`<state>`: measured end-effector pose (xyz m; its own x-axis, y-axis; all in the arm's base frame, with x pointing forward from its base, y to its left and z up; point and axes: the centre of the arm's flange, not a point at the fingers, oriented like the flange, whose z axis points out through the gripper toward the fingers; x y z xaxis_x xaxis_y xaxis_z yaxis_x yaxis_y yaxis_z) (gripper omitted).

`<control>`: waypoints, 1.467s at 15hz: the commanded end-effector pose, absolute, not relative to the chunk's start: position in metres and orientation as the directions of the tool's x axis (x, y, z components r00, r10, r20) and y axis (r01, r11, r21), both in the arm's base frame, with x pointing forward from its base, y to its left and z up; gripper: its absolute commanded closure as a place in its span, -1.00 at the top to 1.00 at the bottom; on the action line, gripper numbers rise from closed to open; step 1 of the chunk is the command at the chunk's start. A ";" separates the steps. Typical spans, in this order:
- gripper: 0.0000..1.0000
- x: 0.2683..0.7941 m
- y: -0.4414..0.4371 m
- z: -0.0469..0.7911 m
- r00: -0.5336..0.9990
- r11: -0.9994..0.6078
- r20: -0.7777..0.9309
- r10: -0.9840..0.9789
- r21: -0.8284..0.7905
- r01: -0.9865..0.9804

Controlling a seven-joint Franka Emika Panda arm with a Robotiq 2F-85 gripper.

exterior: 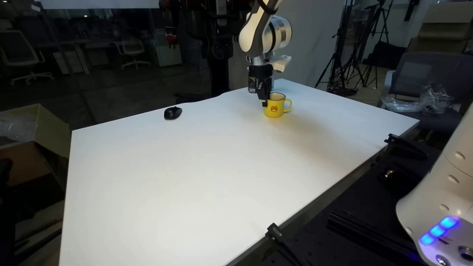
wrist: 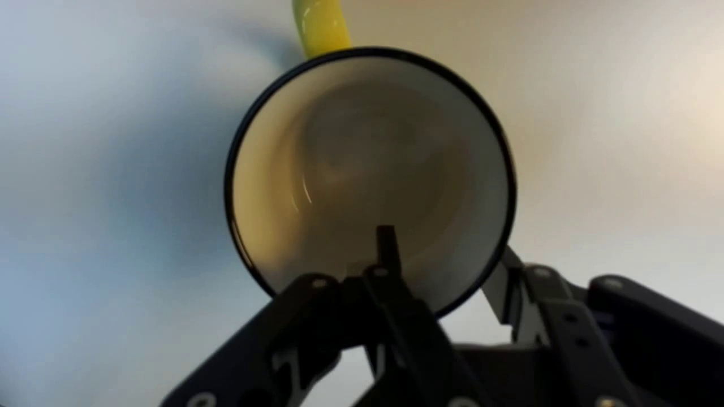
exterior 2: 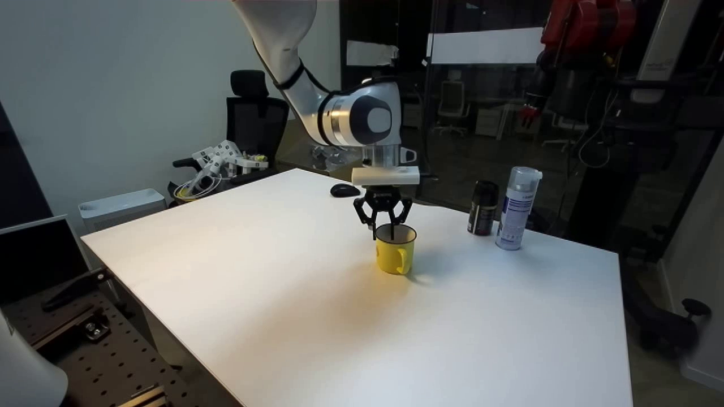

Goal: Move the cup to the left

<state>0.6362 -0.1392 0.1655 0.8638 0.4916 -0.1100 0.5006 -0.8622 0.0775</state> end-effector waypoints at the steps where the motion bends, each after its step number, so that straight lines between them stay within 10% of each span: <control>1: -0.79 0.646 -0.141 0.171 0.864 -0.859 -0.097 0.494 0.098 0.502; 22: -0.95 0.648 -0.113 0.169 0.837 -0.833 -0.093 0.540 0.083 0.547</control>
